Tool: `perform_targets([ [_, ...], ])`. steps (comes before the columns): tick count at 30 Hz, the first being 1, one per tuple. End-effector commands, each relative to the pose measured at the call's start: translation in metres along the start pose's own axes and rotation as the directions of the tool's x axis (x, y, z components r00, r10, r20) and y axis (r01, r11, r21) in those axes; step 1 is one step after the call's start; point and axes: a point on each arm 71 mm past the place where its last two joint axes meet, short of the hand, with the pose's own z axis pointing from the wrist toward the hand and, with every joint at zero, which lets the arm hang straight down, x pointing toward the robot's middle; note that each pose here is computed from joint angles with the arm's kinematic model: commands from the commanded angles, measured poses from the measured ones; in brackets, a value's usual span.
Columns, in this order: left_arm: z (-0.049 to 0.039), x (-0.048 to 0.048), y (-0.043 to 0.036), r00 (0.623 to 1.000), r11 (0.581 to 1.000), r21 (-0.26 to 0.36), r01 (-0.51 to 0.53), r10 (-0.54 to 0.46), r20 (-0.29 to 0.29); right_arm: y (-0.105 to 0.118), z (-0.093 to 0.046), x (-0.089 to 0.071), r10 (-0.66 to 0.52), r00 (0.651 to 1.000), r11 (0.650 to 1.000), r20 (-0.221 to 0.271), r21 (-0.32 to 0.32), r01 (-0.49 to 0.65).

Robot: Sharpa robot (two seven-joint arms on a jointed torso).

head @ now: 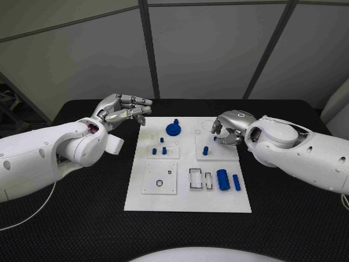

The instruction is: Assemble the parts on the task board

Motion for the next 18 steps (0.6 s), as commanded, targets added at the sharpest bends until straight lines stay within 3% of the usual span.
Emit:
perform_targets([
  [1,-0.0002,0.0001,-0.0031,0.998,0.998,0.029,0.056,-0.057,0.007,0.001,0.001,0.003,-0.026,0.999,1.000,-0.018,-0.001,0.026],
  [18,-0.0001,-0.0003,-0.0022,0.998,0.998,0.019,0.057,-0.057,0.014,0.005,0.004,0.019,-0.017,0.998,1.000,-0.064,0.001,0.018],
])
